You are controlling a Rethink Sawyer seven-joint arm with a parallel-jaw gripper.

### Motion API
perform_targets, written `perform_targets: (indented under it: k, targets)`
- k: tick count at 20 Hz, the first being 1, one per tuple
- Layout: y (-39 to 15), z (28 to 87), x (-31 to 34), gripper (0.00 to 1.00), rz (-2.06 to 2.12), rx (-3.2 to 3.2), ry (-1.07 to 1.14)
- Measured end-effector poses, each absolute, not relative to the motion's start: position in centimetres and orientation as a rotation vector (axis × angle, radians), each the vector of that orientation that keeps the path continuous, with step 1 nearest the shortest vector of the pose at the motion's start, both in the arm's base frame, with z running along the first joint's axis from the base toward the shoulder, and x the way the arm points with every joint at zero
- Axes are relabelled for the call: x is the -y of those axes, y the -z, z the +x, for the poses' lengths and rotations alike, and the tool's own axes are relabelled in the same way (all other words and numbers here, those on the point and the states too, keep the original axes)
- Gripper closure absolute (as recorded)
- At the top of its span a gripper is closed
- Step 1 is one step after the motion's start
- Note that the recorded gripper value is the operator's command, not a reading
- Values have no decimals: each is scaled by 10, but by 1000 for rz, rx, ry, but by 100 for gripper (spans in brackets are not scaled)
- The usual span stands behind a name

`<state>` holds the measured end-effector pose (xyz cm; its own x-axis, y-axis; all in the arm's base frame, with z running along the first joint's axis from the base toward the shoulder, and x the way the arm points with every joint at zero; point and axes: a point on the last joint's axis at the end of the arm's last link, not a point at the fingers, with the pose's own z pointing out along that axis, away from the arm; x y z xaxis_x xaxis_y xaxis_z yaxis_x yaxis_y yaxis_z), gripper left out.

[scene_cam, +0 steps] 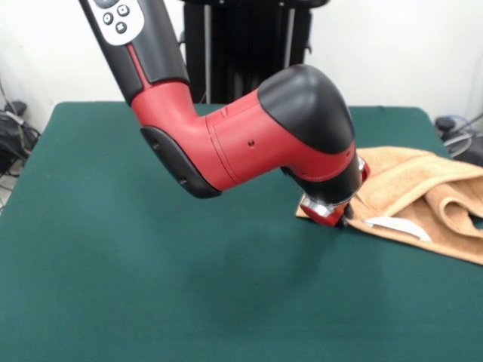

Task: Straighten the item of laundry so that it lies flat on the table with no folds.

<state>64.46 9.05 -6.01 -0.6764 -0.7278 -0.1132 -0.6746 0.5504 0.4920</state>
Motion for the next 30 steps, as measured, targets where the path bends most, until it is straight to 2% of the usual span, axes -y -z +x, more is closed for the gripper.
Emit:
perform_targets:
  k: [15,30]
  targets:
    - [57,643,-89,100,1219,2670,775]
    - [-2,620,-23,100,1244,2679,669]
